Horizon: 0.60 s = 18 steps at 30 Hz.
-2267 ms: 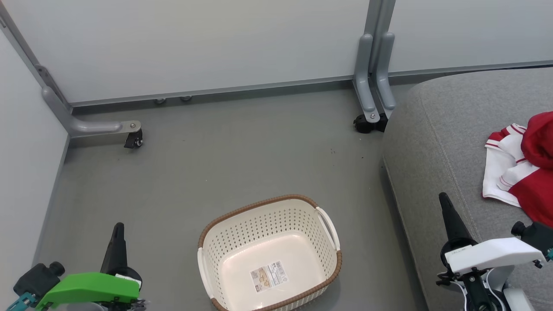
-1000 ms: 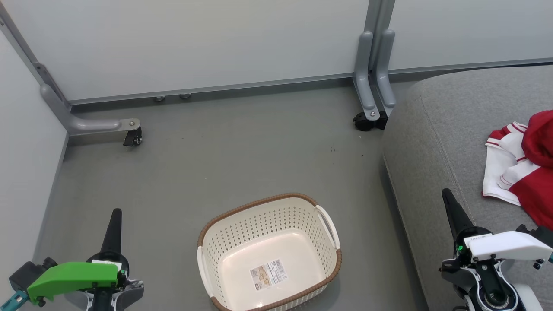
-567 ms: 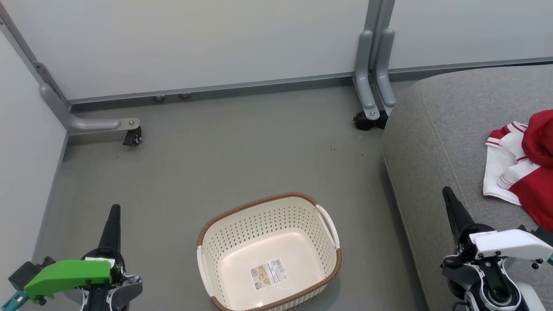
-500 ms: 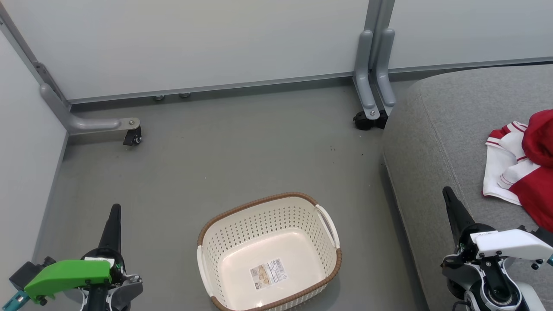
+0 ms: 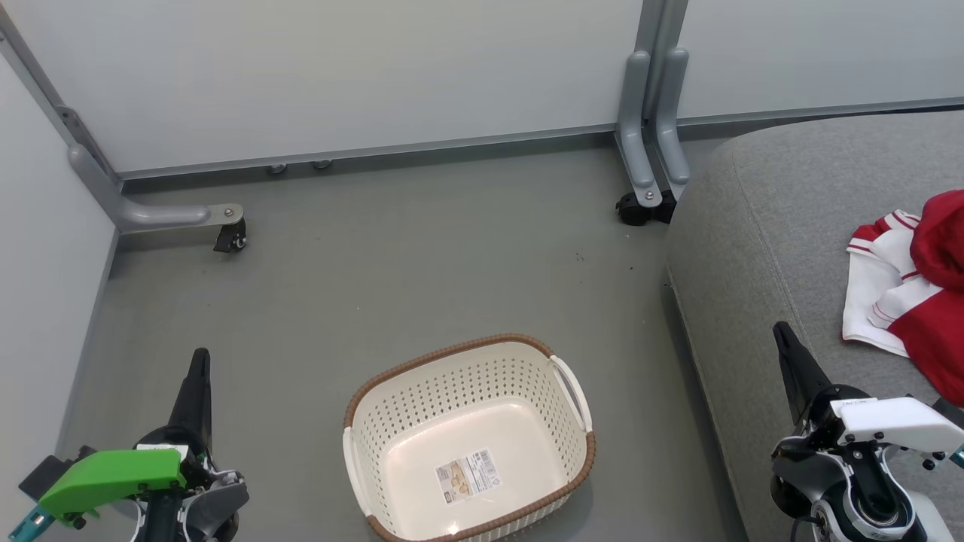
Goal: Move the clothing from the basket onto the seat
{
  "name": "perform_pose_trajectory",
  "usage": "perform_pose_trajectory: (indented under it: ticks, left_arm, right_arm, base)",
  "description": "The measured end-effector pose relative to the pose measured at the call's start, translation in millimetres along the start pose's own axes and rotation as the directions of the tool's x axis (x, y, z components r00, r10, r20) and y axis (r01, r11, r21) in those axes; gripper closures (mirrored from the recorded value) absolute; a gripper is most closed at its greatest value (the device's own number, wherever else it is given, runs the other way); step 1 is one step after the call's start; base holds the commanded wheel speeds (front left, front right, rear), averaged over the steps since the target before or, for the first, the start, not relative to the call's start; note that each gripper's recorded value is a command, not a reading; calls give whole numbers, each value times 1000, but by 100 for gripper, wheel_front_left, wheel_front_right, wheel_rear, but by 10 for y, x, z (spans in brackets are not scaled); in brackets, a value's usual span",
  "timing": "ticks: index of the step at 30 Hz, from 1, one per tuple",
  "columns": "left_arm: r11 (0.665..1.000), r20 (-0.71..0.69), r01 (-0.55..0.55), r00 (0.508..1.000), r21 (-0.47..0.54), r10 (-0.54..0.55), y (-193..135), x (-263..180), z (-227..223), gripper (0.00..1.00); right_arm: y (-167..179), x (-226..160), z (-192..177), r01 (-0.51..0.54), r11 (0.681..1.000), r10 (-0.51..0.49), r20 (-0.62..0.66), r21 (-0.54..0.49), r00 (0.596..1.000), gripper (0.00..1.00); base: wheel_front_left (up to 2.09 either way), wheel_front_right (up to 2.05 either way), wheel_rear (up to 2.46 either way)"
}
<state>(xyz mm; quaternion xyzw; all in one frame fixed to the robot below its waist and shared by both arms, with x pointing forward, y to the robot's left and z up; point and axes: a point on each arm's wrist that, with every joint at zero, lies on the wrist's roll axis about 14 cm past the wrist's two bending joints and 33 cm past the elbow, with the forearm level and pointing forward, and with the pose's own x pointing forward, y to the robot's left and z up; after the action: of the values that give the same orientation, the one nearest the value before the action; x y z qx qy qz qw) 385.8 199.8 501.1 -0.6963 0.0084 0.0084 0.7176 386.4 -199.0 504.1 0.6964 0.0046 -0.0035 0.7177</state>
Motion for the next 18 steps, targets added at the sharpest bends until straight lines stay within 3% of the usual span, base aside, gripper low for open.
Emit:
perform_pose_trajectory:
  ticks: [18]
  left_arm:
    - [999, 1, 13, 1000, -33, -13, -30, 17, 4, 100]
  right_arm:
    - [11, 16, 13, -4, 999, 4, 3, 35, 1000, 100]
  base:
    - [0, 0, 0]
